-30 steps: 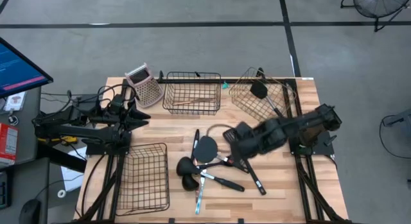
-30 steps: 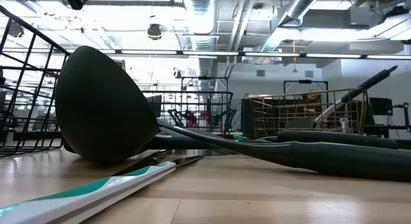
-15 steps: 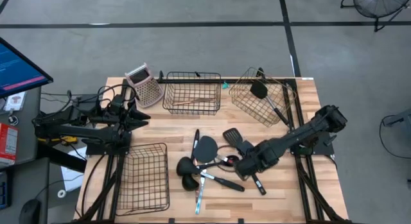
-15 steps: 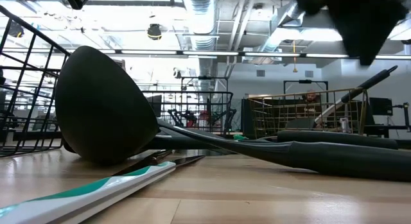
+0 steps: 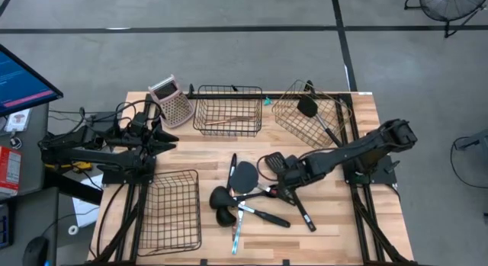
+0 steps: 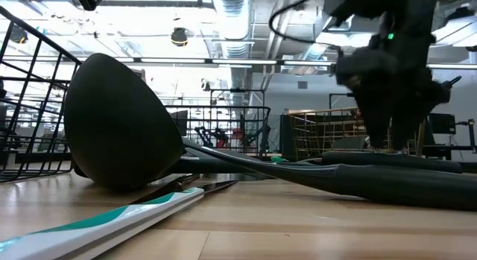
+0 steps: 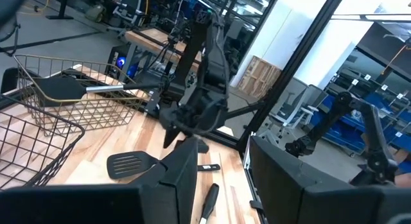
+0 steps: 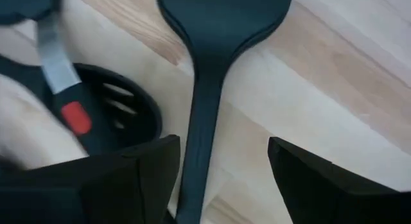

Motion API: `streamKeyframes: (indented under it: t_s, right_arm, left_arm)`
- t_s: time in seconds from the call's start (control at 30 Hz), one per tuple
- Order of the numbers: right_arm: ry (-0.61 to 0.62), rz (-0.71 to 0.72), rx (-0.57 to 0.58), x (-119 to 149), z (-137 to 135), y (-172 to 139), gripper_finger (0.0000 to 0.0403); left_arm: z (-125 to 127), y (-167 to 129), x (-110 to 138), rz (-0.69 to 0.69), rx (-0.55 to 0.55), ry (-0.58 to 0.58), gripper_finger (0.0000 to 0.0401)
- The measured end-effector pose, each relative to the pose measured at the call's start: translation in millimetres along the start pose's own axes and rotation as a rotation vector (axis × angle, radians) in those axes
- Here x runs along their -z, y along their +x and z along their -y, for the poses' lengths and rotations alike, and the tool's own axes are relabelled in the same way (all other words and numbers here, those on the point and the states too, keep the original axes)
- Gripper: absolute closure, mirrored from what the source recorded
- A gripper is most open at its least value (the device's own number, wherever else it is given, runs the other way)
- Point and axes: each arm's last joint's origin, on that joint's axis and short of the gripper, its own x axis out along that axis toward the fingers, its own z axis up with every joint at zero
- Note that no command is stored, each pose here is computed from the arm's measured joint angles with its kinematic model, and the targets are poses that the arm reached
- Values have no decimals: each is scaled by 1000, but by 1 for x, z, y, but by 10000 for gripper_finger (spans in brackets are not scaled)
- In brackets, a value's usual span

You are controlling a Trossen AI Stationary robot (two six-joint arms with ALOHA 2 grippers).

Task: Pick & Place Kitchen Items
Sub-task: Put the black spatula into the bottom black wire basket

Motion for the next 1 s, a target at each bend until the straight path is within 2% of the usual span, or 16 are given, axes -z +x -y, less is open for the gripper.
streamKeyframes:
  t_s: [0.27,0.5,0.6,0.87,1.0]
  right_arm:
    - [-1,33,-54,-15,-6,27,168]
    - [1,29,-38,-24,-6,41,180]
    - [3,33,-47,-25,-7,41,210]
    - [23,16,-59,-27,-6,41,329]
    - [24,16,-59,-27,-6,41,338]
  left_arm:
    - [0,0,0,0,0,-1,274]
    - [0,0,0,-1,0,-1,274]
    - [0,0,0,0,0,0,274]
    - [0,0,0,1,-3,1,274]
    - [0,0,0,1,-3,1,274]
